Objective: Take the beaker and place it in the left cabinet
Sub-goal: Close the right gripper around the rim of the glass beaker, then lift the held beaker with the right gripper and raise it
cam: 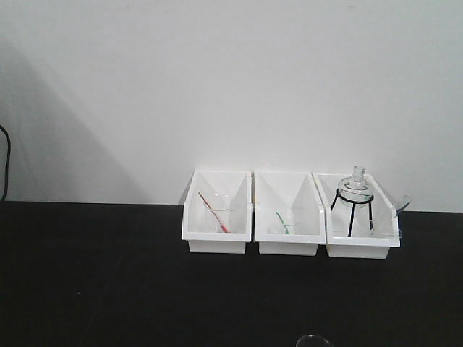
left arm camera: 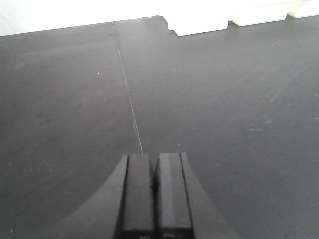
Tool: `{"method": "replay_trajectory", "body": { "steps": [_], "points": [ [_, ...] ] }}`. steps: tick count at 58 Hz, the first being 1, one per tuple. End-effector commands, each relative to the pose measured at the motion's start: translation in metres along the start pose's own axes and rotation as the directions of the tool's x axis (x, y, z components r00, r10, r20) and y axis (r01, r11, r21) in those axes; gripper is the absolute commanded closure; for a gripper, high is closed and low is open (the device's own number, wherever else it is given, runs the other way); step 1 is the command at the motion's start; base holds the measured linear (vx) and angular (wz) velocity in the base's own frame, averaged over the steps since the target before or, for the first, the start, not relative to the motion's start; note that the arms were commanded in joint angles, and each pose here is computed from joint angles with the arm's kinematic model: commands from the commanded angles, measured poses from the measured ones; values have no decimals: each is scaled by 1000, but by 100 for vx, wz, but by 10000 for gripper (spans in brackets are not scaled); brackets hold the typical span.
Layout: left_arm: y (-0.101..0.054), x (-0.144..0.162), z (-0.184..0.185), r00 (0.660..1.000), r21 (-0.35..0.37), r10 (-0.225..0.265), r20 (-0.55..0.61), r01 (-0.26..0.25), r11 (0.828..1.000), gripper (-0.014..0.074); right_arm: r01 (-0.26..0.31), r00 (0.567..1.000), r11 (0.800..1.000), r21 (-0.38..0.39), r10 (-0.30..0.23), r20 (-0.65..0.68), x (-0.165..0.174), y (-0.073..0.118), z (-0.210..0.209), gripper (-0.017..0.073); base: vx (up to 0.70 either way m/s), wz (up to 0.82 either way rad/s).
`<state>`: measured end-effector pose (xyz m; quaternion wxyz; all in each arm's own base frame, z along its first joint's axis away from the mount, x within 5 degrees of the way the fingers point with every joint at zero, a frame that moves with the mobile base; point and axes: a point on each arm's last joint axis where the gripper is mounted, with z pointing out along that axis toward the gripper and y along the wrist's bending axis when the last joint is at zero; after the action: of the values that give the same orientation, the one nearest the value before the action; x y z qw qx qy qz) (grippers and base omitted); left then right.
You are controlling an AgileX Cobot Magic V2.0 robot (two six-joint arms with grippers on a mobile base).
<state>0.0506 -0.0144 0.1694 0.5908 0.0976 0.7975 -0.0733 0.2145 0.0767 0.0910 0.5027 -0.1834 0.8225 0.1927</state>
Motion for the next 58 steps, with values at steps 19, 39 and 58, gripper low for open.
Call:
{"method": "replay_trajectory", "body": {
  "steps": [19, 39, 58],
  "points": [
    [0, -14, -3, 994, -3, -6, 111, 6, 1000, 600, 59, 969, 995, -78, -38, 242, -28, -4, 32, -50, 0, 0],
    [0, -14, -3, 994, -3, -6, 111, 6, 1000, 600, 122, 960, 988, -96, -93, 265, -50, -10, 55, -45, 0, 0],
    [0, -14, -3, 994, -3, -6, 111, 6, 1000, 600, 137, 974, 981, -141, -107, 198, -56, -11, 68, -18, 0, 0]
  ]
}}
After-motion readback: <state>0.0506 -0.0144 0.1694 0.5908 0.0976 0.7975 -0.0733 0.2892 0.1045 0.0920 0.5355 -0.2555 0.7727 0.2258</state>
